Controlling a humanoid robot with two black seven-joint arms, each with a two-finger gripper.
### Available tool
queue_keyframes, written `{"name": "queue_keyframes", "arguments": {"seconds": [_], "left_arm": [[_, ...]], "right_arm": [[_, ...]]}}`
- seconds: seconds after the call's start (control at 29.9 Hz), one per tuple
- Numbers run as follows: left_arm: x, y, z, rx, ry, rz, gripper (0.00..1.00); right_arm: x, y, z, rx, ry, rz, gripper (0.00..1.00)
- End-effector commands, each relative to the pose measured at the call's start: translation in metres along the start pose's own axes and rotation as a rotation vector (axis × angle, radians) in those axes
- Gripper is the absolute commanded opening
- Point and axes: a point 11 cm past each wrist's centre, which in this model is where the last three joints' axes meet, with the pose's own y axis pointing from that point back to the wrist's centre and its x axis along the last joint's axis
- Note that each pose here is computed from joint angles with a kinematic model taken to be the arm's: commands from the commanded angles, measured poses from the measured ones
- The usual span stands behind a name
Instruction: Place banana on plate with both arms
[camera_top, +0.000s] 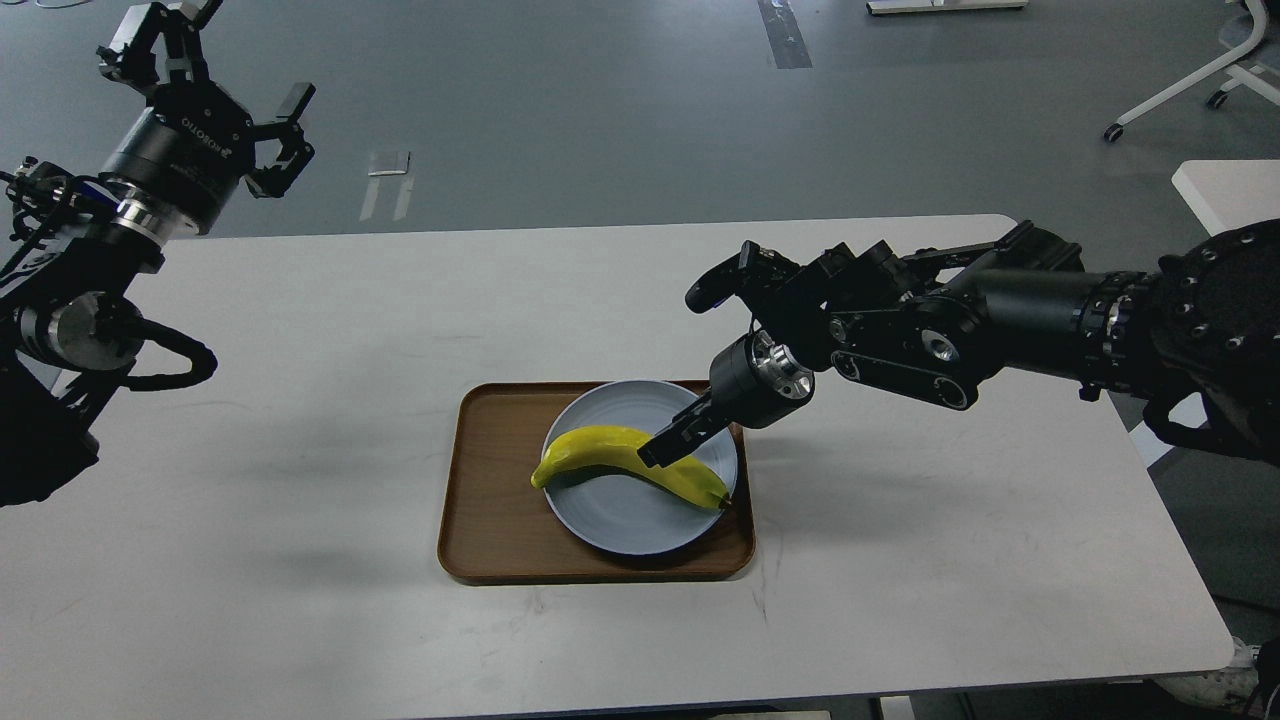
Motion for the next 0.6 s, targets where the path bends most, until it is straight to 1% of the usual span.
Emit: {"name": "queue_keyframes", "arguments": {"seconds": [0.0,0.03,0.1,0.13,0.17,0.2,0.33,0.4,0.47,0.5,0.53,0.57], "left_arm": [[0.001,0.0,0.001,0.0,-0.003,0.0,0.99],[0.001,0.001,0.001,0.0,-0.004,0.001,0.99],[0.0,0.0,0.003,-0.006,-0.001,-0.002,0.99],[0.0,0.0,0.003,-0.006,-0.001,-0.003,0.99],[0.0,0.0,0.005,-0.009,-0.001,-0.003,0.99],[0.002,0.002,0.005,-0.008,-0.002,0.0,0.99],[0.004,0.006,0.002,0.005,-0.006,0.005,0.99],[0.004,0.006,0.001,0.006,-0.005,0.004,0.99],[0.002,0.005,0.004,-0.006,0.002,0.0,0.99],[0.001,0.004,0.004,-0.007,0.004,-0.003,0.99],[-0.001,0.003,0.005,-0.01,0.009,-0.009,0.99],[-0.002,0.003,0.005,-0.01,0.01,-0.01,0.99]], "right_arm": [[0.032,0.035,0.018,0.021,-0.136,0.184,0.99],[0.037,0.042,0.021,0.03,-0.165,0.221,1.0],[0.053,0.076,0.037,0.089,-0.304,0.384,1.0],[0.053,0.076,0.037,0.089,-0.305,0.385,1.0],[0.051,0.092,0.05,0.111,-0.382,0.454,1.0],[0.047,0.098,0.057,0.123,-0.422,0.482,1.0],[0.027,0.141,0.1,0.222,-0.681,0.723,1.0],[0.018,0.154,0.112,0.264,-0.767,0.803,1.0],[0.004,0.174,0.131,0.377,-0.932,0.967,1.0],[-0.001,0.177,0.135,0.408,-0.975,1.005,1.0],[-0.01,0.182,0.143,0.466,-1.056,1.078,1.0],[-0.014,0.184,0.146,0.489,-1.089,1.106,1.0]]}}
